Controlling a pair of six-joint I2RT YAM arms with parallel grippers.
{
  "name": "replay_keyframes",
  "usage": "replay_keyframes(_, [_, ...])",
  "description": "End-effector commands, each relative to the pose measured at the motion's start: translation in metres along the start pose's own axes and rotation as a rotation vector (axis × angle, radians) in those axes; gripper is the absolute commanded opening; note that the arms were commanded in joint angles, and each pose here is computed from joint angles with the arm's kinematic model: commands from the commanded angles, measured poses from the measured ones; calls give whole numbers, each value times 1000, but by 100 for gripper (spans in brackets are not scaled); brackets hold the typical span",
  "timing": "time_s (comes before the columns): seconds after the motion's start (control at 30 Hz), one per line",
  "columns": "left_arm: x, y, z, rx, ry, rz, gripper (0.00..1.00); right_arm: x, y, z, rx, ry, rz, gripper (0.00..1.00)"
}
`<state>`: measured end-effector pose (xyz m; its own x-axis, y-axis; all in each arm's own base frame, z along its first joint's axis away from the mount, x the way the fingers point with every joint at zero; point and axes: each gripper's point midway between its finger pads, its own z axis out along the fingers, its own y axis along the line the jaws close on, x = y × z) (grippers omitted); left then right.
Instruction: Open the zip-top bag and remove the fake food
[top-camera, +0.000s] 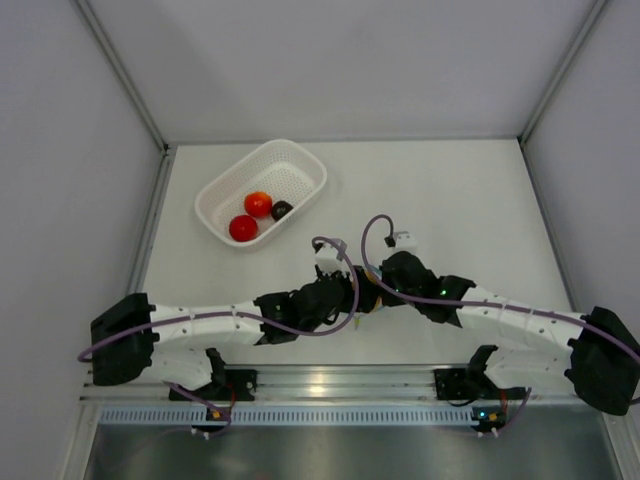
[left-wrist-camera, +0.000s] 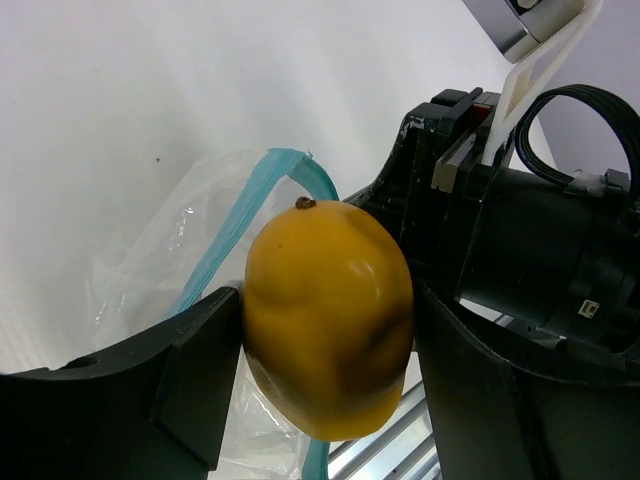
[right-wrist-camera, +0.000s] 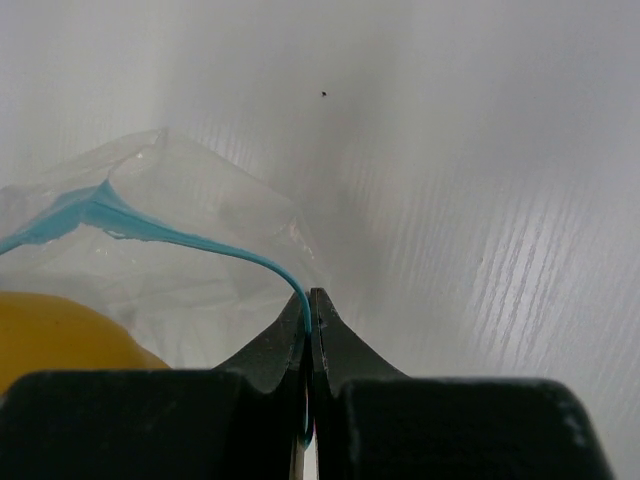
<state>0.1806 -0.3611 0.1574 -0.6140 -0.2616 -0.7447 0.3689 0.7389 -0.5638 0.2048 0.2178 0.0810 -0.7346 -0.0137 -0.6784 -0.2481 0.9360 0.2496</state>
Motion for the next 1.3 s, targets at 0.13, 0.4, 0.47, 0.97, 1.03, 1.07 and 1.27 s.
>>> replay_keyframes(0.13, [-28, -38, -10, 111, -64, -40, 78, -26, 14, 1, -30, -63, 22, 0])
replay_keyframes(0.4, [-23, -41, -5, 118, -40, -20, 61, -30, 17, -3, -46, -72, 27, 0])
replay_keyframes(0.47, [-21, -41, -4, 118, -36, -21, 60, -30, 17, -4, -45, -74, 27, 0])
replay_keyframes(0.97, [-14, -41, 3, 109, -17, -27, 15, -31, 27, -6, -98, -68, 23, 0])
replay_keyframes(1.03, [-13, -41, 4, 103, -15, -30, 2, -30, 25, -6, -90, -66, 23, 0])
replay_keyframes(1.07, [-13, -39, 4, 96, -21, -33, 0, -30, 23, -5, -80, -66, 17, 0])
replay_keyframes(1.27, [-20, -34, -2, 89, -46, -42, 0, -23, 4, 1, -27, -56, 31, 0])
